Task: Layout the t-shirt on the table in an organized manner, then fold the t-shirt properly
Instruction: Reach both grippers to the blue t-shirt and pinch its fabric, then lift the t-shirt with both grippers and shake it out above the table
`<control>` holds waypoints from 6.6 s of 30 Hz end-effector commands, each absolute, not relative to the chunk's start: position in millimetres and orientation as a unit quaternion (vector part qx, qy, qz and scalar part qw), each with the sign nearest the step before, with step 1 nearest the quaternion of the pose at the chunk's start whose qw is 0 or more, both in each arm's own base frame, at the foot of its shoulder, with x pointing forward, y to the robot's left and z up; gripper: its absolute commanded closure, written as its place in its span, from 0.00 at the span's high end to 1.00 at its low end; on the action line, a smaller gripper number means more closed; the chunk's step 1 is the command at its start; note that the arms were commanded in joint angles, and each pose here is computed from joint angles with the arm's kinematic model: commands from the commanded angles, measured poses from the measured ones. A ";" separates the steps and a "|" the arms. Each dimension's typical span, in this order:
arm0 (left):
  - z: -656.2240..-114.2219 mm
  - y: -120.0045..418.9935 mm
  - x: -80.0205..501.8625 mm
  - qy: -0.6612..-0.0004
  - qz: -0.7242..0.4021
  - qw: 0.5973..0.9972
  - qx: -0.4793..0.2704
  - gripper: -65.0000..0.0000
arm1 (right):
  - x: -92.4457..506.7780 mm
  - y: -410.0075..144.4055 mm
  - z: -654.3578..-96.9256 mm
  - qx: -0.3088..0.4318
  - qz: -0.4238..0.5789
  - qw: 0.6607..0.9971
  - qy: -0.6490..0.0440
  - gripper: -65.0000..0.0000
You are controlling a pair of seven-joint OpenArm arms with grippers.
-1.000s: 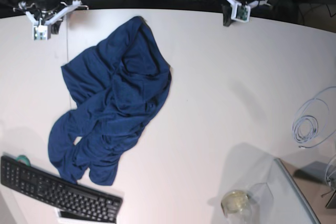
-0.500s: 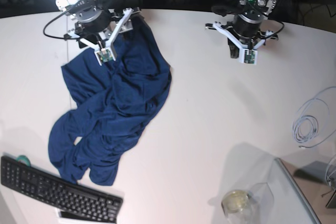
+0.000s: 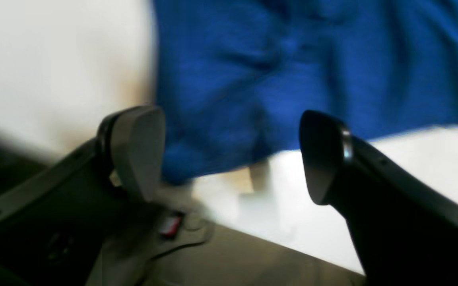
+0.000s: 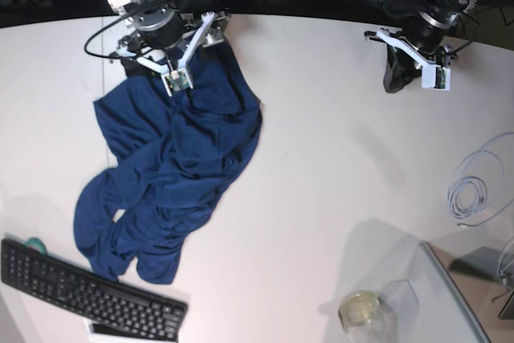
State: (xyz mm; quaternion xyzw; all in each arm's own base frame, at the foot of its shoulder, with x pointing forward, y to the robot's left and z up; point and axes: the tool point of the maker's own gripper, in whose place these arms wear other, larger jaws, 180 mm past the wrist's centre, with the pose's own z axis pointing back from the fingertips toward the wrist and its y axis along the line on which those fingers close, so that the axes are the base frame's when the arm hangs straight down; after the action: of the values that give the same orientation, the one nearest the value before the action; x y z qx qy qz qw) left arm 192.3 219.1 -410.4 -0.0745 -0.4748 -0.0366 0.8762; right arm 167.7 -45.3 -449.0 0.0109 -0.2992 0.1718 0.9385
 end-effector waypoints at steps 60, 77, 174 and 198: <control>-363.5 -32.1 382.2 -0.543 -0.276 0.782 -0.134 0.00 | 176.2 2.0 -435.8 0.023 0.246 0.911 -0.329 0.00; -195.5 -33.5 442.0 -0.663 -0.291 0.688 -0.053 0.00 | 283.1 -87.0 -335.8 -0.101 0.230 0.872 -0.420 0.00; -8.4 -126.4 434.5 -0.817 -0.374 0.393 0.195 0.00 | 338.0 -256.7 -268.0 -0.381 0.258 0.808 -0.369 0.00; -146.8 -147.1 464.6 -0.738 -0.405 0.536 0.058 1.00 | 301.8 -201.0 -368.9 -0.236 0.243 0.888 -0.311 0.00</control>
State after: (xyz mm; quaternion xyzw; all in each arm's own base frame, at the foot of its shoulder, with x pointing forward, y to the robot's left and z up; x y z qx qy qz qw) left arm 461.9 -147.0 -168.8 0.0537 -0.7191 -0.4146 0.5551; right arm 292.3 -201.5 -380.4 -0.2299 -0.2885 0.2473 0.8960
